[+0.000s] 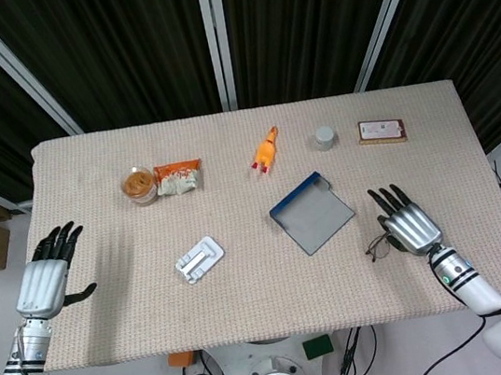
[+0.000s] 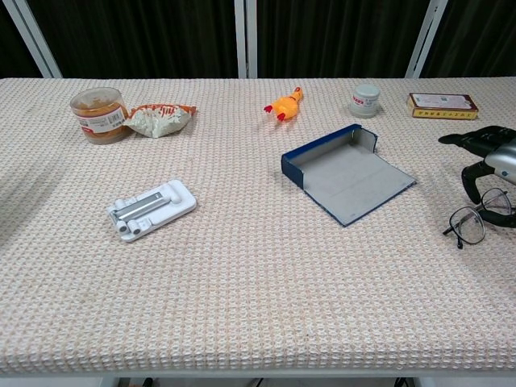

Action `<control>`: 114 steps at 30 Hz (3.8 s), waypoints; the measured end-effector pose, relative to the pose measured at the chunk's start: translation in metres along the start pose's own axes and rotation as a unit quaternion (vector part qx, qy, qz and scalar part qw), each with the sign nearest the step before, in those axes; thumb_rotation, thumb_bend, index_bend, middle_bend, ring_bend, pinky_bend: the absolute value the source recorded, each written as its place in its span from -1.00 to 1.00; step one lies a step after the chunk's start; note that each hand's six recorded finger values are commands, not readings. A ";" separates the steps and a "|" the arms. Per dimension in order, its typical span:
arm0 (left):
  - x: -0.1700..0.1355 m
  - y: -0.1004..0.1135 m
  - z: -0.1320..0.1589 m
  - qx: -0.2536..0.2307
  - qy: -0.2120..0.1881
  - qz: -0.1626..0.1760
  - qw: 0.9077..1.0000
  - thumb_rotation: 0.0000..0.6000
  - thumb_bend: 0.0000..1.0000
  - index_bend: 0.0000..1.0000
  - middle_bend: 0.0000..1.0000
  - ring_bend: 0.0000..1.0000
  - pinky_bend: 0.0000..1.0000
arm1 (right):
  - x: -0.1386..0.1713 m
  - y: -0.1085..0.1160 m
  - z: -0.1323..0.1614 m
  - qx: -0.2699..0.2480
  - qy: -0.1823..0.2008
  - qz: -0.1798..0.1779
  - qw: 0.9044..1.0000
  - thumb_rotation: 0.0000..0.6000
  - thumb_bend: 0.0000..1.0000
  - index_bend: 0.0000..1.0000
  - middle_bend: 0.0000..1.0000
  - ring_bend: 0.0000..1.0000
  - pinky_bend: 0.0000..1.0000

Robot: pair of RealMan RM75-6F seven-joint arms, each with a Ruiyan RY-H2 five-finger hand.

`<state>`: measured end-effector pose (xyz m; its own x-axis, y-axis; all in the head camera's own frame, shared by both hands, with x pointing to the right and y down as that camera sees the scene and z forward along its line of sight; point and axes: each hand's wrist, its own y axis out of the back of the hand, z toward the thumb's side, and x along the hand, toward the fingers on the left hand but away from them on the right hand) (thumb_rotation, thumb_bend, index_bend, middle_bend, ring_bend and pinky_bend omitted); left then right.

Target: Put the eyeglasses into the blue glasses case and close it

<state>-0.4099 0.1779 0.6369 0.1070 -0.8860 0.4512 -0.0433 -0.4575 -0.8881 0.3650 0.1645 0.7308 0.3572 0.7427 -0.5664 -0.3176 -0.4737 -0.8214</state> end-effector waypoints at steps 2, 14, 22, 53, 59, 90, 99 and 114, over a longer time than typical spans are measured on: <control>0.000 0.000 0.000 0.000 -0.001 0.000 1.000 0.86 -0.76 -0.99 -0.94 -1.00 -0.71 | 0.000 0.000 -0.001 0.000 0.000 0.000 1.000 1.00 -0.24 0.24 -1.00 -1.00 -1.00; -0.001 0.000 0.001 0.000 -0.002 0.002 1.000 0.84 -0.76 -0.99 -0.94 -1.00 -0.71 | -0.002 -0.001 0.002 -0.002 0.002 0.000 1.000 1.00 -0.05 0.30 -1.00 -1.00 -1.00; -0.002 0.000 -0.002 -0.001 0.000 0.001 1.000 0.84 -0.76 -0.99 -0.94 -1.00 -0.71 | -0.004 0.009 0.004 -0.007 0.008 -0.018 1.000 1.00 -0.05 0.31 -1.00 -1.00 -1.00; 0.001 -0.003 -0.026 -0.016 0.019 -0.002 1.000 0.83 -0.76 -0.99 -0.94 -1.00 -0.71 | -0.125 0.087 0.101 -0.008 0.087 -0.057 0.995 1.00 -0.05 0.32 -1.00 -1.00 -1.00; 0.004 -0.005 -0.025 -0.019 0.016 0.000 1.000 0.81 -0.76 -0.99 -1.00 -1.00 -0.71 | -0.127 0.080 0.101 -0.005 0.084 -0.047 0.995 1.00 -0.05 0.32 -1.00 -1.00 -1.00; 0.007 -0.010 -0.021 -0.016 0.014 -0.014 1.000 0.93 -0.76 -0.99 -1.00 -1.00 -0.71 | -0.112 0.071 0.092 0.002 0.080 -0.053 0.995 1.00 0.03 -0.43 -1.00 -1.00 -1.00; 0.007 -0.015 -0.019 -0.017 0.014 -0.021 1.000 0.93 -0.76 -0.99 -1.00 -1.00 -0.71 | -0.096 0.060 0.090 -0.019 0.086 -0.032 0.996 1.00 0.83 -0.20 -1.00 -1.00 -1.00; 0.006 -0.017 -0.023 -0.018 0.016 -0.023 0.999 0.93 -0.76 -0.99 -1.00 -1.00 -0.71 | -0.100 0.051 0.097 -0.017 0.087 -0.016 0.996 1.00 0.87 -0.15 -1.00 -1.00 -1.00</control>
<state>-0.4316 0.1785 0.6563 0.0778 -0.8657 0.4945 -0.0749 -0.4997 -0.8630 0.2275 0.1120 0.7523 0.5147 0.6654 -0.5408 -0.2742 -0.4699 -0.8391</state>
